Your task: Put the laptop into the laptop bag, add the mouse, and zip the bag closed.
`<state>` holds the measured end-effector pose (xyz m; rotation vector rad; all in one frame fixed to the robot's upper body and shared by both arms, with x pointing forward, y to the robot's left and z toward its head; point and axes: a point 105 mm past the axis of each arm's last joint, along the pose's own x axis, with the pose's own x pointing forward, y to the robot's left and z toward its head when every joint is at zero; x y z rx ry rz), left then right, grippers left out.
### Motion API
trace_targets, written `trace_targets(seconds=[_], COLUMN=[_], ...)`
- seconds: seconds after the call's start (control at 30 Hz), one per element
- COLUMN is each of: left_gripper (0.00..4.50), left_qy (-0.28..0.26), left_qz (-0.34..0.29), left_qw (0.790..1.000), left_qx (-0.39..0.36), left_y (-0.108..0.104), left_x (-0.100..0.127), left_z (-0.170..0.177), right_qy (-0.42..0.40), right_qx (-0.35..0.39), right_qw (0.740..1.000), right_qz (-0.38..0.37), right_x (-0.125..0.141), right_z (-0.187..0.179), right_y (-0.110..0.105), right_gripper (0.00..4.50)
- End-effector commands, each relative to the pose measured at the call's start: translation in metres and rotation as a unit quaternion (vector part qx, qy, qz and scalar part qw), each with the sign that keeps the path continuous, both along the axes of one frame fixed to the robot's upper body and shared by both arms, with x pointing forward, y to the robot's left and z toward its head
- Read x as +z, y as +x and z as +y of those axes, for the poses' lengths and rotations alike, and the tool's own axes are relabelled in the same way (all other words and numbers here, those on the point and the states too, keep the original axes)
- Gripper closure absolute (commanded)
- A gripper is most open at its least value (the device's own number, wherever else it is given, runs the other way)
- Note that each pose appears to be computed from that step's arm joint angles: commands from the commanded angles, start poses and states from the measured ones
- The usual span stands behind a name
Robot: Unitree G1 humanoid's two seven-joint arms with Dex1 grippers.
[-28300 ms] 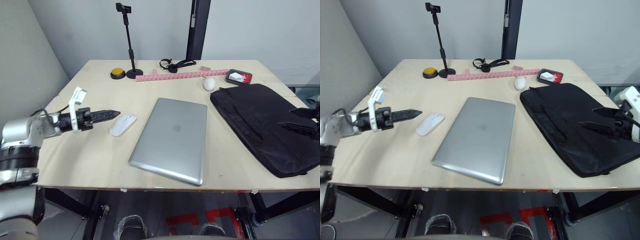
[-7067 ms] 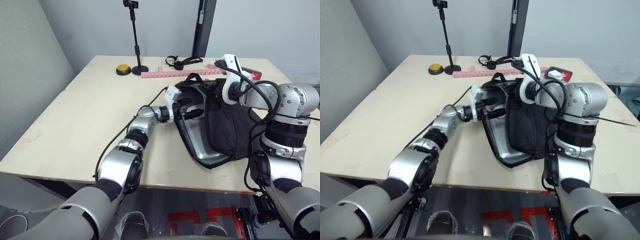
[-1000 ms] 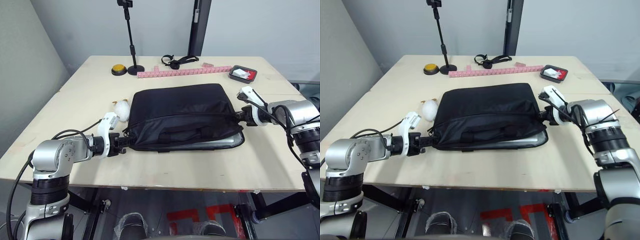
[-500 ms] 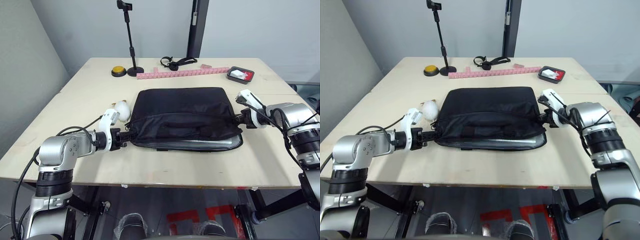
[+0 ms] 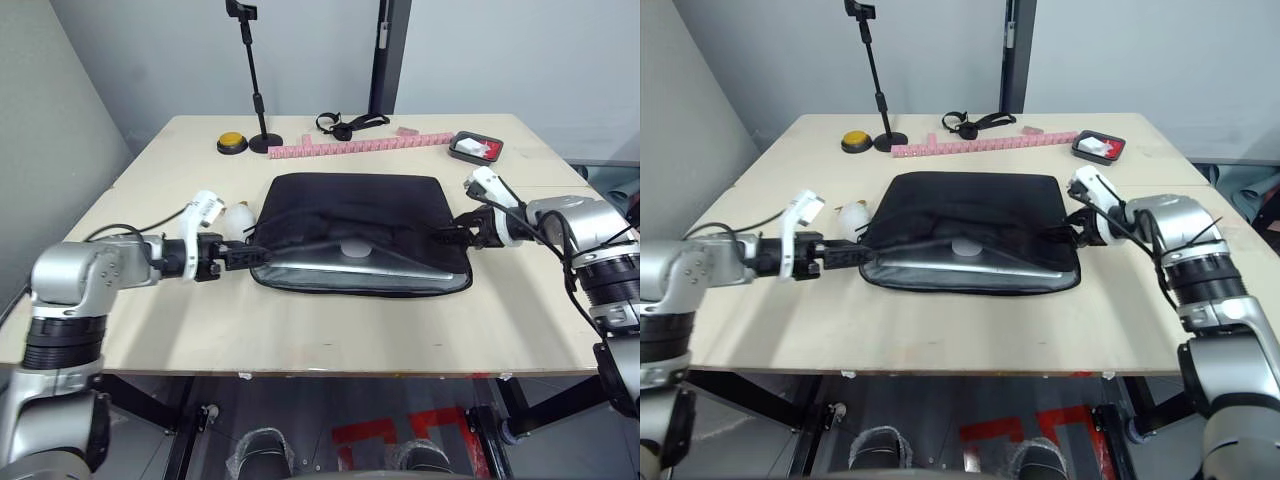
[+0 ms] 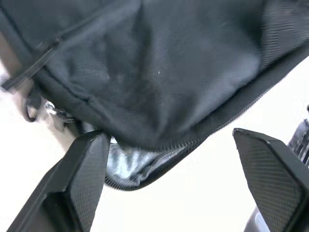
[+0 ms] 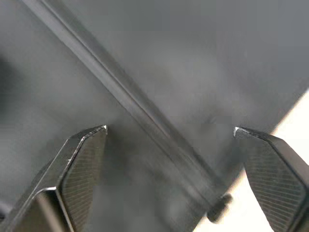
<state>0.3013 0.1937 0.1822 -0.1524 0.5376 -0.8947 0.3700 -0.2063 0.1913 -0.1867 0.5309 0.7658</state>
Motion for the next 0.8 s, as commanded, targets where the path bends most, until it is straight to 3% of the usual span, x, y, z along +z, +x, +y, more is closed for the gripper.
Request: trace_targets(seconds=[0.03, 0.2, 0.4, 0.7, 0.8], left_gripper=[0.22, 0.22, 0.22, 0.22, 0.22], left_qy=[0.014, 0.042, -0.017, 0.06, 0.083], left_qz=[-0.062, -0.181, -0.28, -0.281, -0.266], left_qw=[0.997, 0.981, 0.958, 0.955, 0.955], left_qx=[-0.042, -0.062, -0.052, -0.071, -0.102], left_y=[-0.013, -0.023, -0.032, -0.035, -0.035], left_x=[0.021, 0.049, 0.086, 0.075, 0.064], left_z=[0.014, 0.038, 0.062, 0.091, 0.088], right_qy=[0.027, 0.032, 0.07, 0.091, 0.101], right_qx=[0.047, 0.133, 0.179, 0.18, 0.16], right_qw=[0.995, 0.978, 0.962, 0.967, 0.971], right_qz=[-0.085, -0.155, -0.192, -0.159, -0.145], right_x=[0.055, 0.075, 0.081, 0.071, 0.066], right_z=[-0.002, -0.003, 0.004, 0.01, 0.011], right_y=[-0.016, -0.056, -0.081, -0.073, -0.06], right_gripper=[0.01, 0.01, 0.01, 0.01, 0.86])
